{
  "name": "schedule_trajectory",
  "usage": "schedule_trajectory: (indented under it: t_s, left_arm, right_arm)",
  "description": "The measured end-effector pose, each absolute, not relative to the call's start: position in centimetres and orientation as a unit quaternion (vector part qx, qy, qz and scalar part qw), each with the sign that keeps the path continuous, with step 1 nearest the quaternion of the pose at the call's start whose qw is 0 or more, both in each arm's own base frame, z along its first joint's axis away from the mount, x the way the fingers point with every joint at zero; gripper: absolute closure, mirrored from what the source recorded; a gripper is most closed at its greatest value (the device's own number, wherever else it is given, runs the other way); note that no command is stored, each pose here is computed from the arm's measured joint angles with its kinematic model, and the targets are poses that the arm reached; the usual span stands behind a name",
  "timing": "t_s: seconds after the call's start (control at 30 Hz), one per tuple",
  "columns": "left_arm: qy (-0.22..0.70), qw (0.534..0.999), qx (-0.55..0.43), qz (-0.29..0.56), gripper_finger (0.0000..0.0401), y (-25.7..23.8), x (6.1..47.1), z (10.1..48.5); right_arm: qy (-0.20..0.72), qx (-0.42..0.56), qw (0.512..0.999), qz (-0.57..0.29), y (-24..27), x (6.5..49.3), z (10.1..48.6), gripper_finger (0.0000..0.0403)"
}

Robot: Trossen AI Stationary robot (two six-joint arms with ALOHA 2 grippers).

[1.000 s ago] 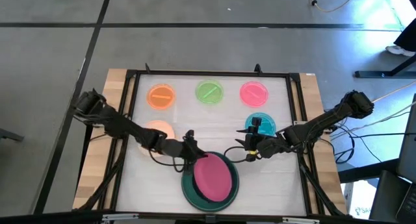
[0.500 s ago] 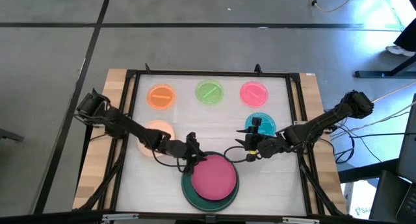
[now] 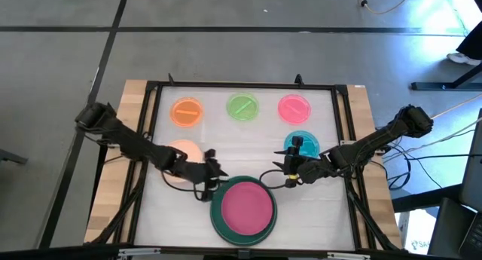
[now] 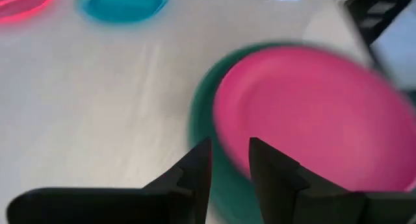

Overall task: Stack plastic plates
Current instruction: Stack the orange plate on top of the pink plate

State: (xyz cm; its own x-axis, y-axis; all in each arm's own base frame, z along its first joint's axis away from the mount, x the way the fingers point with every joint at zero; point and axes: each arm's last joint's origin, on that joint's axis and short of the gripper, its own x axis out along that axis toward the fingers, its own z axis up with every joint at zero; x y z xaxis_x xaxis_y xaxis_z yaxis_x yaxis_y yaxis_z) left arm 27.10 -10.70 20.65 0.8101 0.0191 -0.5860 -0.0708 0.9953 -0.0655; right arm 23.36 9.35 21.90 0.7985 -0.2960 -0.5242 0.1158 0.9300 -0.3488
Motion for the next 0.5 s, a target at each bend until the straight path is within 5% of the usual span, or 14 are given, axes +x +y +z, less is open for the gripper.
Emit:
schedule_trajectory:
  t_s: [0.5]
  left_arm:
    - [0.482, 0.863, -0.047, 0.142, 0.0305, -10.3, 18.9, 19.1]
  right_arm:
    - [0.299, -0.140, 0.937, -0.114, 9.3, 23.3, 21.9, 0.0242]
